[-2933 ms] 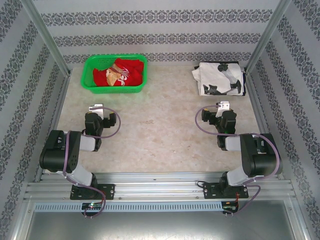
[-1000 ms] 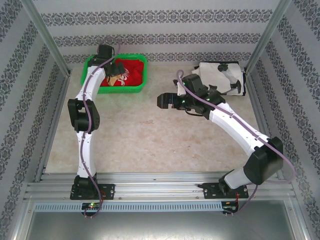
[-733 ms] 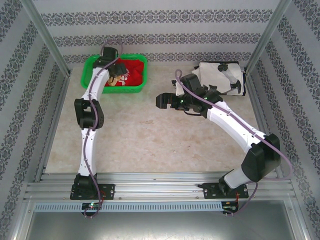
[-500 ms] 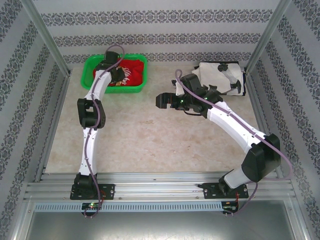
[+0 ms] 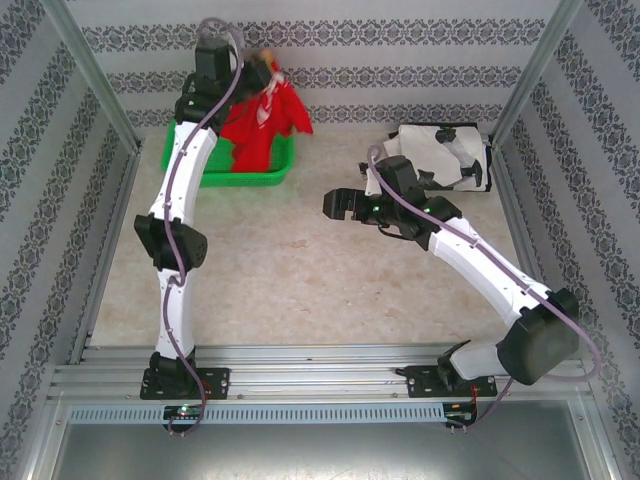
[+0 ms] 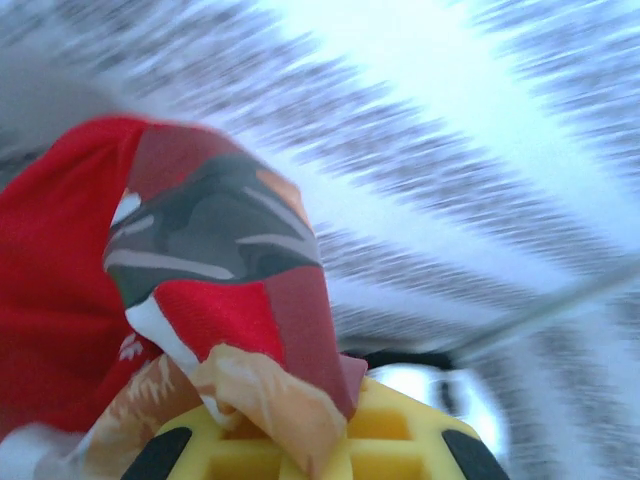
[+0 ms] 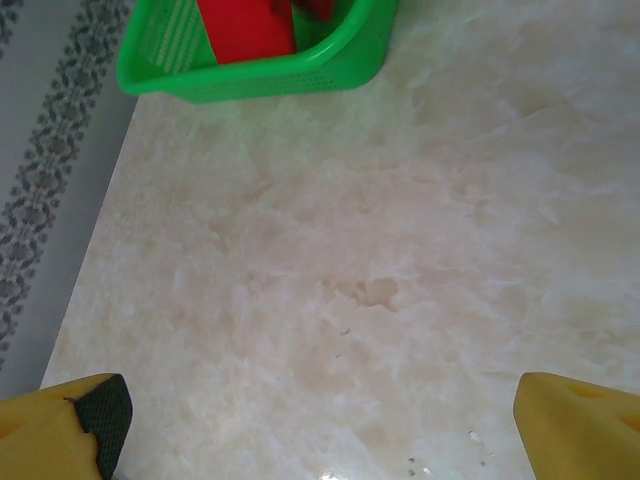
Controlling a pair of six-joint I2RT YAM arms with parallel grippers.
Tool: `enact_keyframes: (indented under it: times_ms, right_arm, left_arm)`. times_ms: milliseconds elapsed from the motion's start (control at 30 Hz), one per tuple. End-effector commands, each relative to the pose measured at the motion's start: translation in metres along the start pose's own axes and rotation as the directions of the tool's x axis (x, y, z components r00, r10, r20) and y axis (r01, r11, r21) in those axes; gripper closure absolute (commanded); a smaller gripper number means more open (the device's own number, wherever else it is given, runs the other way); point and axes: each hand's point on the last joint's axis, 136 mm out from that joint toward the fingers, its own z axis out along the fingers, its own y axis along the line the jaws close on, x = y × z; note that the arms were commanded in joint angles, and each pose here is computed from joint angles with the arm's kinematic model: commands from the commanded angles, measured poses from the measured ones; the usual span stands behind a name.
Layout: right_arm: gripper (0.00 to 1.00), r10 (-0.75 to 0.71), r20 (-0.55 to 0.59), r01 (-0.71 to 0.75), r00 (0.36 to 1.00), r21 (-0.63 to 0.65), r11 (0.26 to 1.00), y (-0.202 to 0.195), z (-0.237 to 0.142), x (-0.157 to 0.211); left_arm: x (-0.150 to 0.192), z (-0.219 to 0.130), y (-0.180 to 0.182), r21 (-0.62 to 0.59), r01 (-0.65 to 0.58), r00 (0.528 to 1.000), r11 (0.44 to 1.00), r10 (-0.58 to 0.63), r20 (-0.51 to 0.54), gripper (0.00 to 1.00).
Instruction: Fold and stack the t-shirts
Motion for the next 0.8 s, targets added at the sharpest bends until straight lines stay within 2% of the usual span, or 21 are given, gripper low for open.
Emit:
enact_keyframes:
  times_ms: [0,100,233,333,400,433,467,500,533,567,600,667,700,767]
  right_arm:
    - [0.02,0.038,0.109,-0.041,0.993,0.026,0.999,-0.011,-0.016,-0.018]
    - [0.02,0.090,0.157,-0.100,0.983,0.055,0.994,-0.029,-0.028,-0.022]
    - [0.02,0.156,0.233,-0.178,0.960,0.077,0.981,-0.052,-0.045,-0.023]
    - [0.02,0.192,0.253,-0.222,0.948,0.094,0.971,-0.068,-0.051,-0.017]
    - [0.02,0.216,0.249,-0.247,0.944,0.102,0.964,-0.077,-0.052,-0.013]
    - [0.02,0.222,0.248,-0.254,0.943,0.106,0.961,-0.080,-0.053,-0.011]
    - [0.02,0.225,0.246,-0.258,0.943,0.109,0.960,-0.082,-0.053,-0.010]
    - [0.02,0.227,0.247,-0.260,0.942,0.110,0.959,-0.083,-0.053,-0.009]
    - [0.02,0.228,0.247,-0.261,0.942,0.110,0.959,-0.084,-0.053,-0.009]
    - [0.02,0.227,0.244,-0.259,0.943,0.108,0.960,-0.083,-0.053,-0.009]
    - [0.02,0.224,0.237,-0.254,0.945,0.106,0.961,-0.082,-0.052,-0.008]
    - [0.02,0.225,0.229,-0.253,0.947,0.101,0.962,-0.081,-0.051,-0.008]
    - [0.02,0.226,0.223,-0.252,0.948,0.097,0.963,-0.081,-0.050,-0.007]
    - [0.02,0.222,0.217,-0.246,0.950,0.089,0.965,-0.078,-0.049,-0.008]
  left_arm:
    - [-0.047,-0.046,-0.128,0.390,0.002,0.989,0.921,-0.060,0.139,1.00]
    - [-0.044,-0.051,-0.147,0.452,0.051,0.988,0.891,-0.110,0.106,1.00]
    - [-0.019,-0.049,-0.148,0.428,0.087,0.995,0.900,-0.096,-0.001,1.00]
    - [0.032,-0.037,-0.136,0.352,0.096,0.987,0.931,-0.043,-0.154,1.00]
    - [0.091,-0.021,-0.112,0.262,0.120,0.950,0.958,-0.034,-0.310,1.00]
    - [0.116,-0.017,-0.099,0.225,0.121,0.929,0.967,-0.031,-0.368,0.87]
    - [0.143,-0.012,-0.077,0.163,0.124,0.906,0.979,-0.045,-0.421,0.51]
    - [0.162,-0.009,-0.051,0.096,0.132,0.891,0.987,-0.076,-0.447,0.22]
    - [0.168,-0.009,-0.034,0.063,0.138,0.890,0.988,-0.096,-0.445,0.06]
    - [0.174,-0.009,-0.009,0.009,0.124,0.893,0.992,-0.108,-0.436,0.00]
    - [0.173,-0.013,0.013,-0.059,0.069,0.906,0.996,-0.087,-0.415,0.00]
    - [0.169,-0.020,0.041,-0.145,-0.097,0.899,0.985,0.025,-0.437,0.00]
    - [0.165,-0.025,0.051,-0.174,-0.212,0.876,0.962,0.108,-0.471,0.00]
    - [0.170,-0.034,0.074,-0.198,-0.417,0.786,0.887,0.242,-0.569,0.00]
